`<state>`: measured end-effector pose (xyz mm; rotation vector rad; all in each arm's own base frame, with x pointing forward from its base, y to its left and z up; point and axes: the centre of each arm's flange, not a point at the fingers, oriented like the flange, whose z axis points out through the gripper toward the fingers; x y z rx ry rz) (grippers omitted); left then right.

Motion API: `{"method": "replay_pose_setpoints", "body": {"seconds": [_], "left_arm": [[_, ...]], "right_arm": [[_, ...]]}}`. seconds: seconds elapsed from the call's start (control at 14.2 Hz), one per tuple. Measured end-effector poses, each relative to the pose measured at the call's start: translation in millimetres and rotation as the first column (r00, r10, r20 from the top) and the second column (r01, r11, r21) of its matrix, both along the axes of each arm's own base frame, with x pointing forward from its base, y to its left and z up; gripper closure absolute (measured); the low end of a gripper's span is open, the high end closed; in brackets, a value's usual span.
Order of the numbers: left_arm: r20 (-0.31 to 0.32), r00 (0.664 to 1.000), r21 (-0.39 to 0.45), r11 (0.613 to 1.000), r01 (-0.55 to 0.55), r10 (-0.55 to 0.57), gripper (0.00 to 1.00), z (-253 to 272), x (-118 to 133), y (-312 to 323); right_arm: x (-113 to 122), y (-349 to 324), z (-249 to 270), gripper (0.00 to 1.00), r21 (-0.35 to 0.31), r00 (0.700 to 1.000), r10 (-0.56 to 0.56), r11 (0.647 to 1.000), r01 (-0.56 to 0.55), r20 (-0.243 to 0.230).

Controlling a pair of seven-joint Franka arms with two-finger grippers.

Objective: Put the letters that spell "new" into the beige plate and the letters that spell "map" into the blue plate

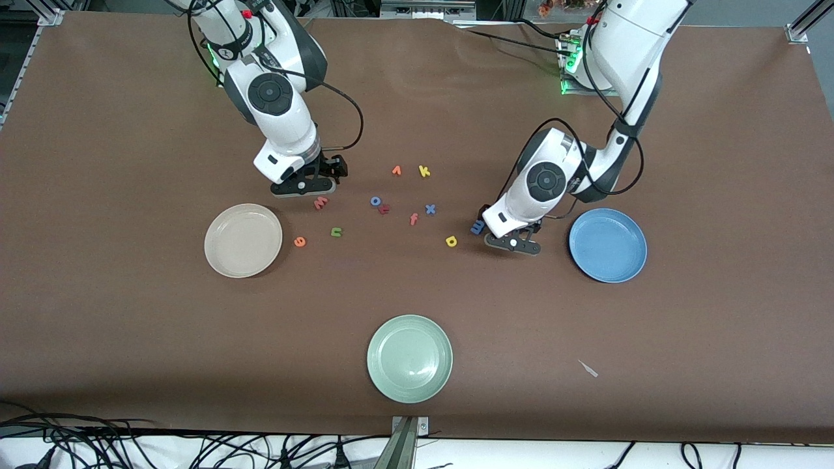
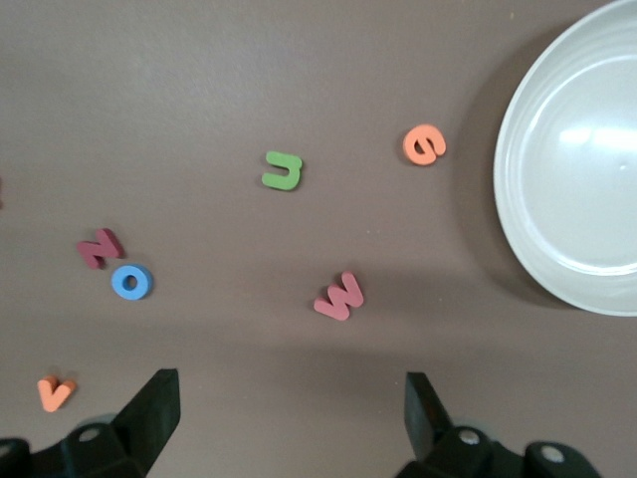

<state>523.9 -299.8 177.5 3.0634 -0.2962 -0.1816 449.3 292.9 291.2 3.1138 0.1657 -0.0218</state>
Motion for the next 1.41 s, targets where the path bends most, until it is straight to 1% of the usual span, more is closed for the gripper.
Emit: {"method": "replay_pose_setpoints", "body": {"seconds": [0.07, 0.14, 0.21, 0.28, 0.42, 0.49, 0.56, 0.63, 0.77, 0.92, 1.06, 1.2, 1.27, 1.34, 1.41], "left_arm": [[-0.001, 1.0, 0.0, 1.0, 0.002, -0.002, 0.07, -2, -2, -2], [-0.001, 1.0, 0.0, 1.0, 0.003, -0.003, 0.15, -3, -2, -3], [-0.002, 1.0, 0.001, 1.0, 0.003, -0.003, 0.25, -4, -3, -3], [-0.003, 1.0, 0.003, 1.0, 0.004, -0.004, 0.29, -5, -3, -3], [0.006, 1.0, 0.022, 0.999, 0.027, -0.027, 0.28, -7, -1, 1], [0.01, 0.999, 0.029, 0.999, 0.034, -0.035, 0.31, -7, -1, 2], [0.012, 0.999, 0.032, 0.999, 0.038, -0.039, 0.4, -7, 0, 2], [0.017, 0.999, 0.036, 0.999, 0.039, -0.039, 0.53, -6, 0, 3], [0.019, 0.999, 0.038, 0.999, 0.036, -0.037, 0.72, -5, 2, 5], [0.011, 0.999, 0.043, 0.998, 0.037, -0.038, 0.72, -4, 2, 5], [-0.016, 0.999, 0.071, 0.996, 0.048, -0.047, 0.72, 9, 6, 7], [-0.009, 0.995, 0.152, 0.984, 0.098, -0.098, 0.72, 43, 21, 20], [-0.001, 0.994, 0.179, 0.978, 0.107, -0.109, 0.72, 60, 31, 33], [0.0, 0.993, 0.192, 0.974, 0.117, -0.119, 0.72, 72, 38, 49], [-0.009, 0.992, 0.195, 0.973, 0.127, -0.128, 0.72, 78, 45, 68]], "right_arm": [[-3, -2, -6, 0.0, 0.003, 1.0, -0.002, 1.0, 0.002, 0.001], [-4, -5, -13, 0.0, 0.006, 1.0, -0.006, 1.0, 0.006, 0.001], [-4, -8, -20, 0.0, 0.011, 1.0, -0.012, 1.0, 0.012, 0.001], [-3, -11, -28, 0.0, 0.018, 1.0, -0.021, 1.0, 0.021, 0.002], [2, -21, -47, 0.0, 0.034, 0.999, -0.044, 0.998, 0.043, 0.007], [3, -26, -58, 0.0, 0.042, 0.999, -0.051, 0.998, 0.05, 0.012], [4, -31, -69, 0.0, 0.049, 0.998, -0.056, 0.997, 0.055, 0.018], [4, -36, -81, 0.0, 0.055, 0.998, -0.062, 0.997, 0.061, 0.02], [3, -39, -96, 0.0, 0.063, 0.998, -0.067, 0.996, 0.066, 0.015], [2, -39, -100, 0.0, 0.064, 0.998, -0.065, 0.996, 0.064, 0.014], [1, -38, -100, 0.01, 0.06, 0.998, -0.054, 0.997, 0.053, 0.017], [-1, -37, -104, 0.03, 0.048, 0.999, -0.038, 0.998, 0.037, 0.018], [-2, -37, -107, 0.08, 0.044, 0.999, -0.036, 0.998, 0.036, 0.017], [-2, -37, -109, 0.08, 0.042, 0.999, -0.037, 0.998, 0.036, 0.015], [-3, -36, -111, 0.12, 0.041, 0.999, -0.038, 0.998, 0.037, 0.012]]}}
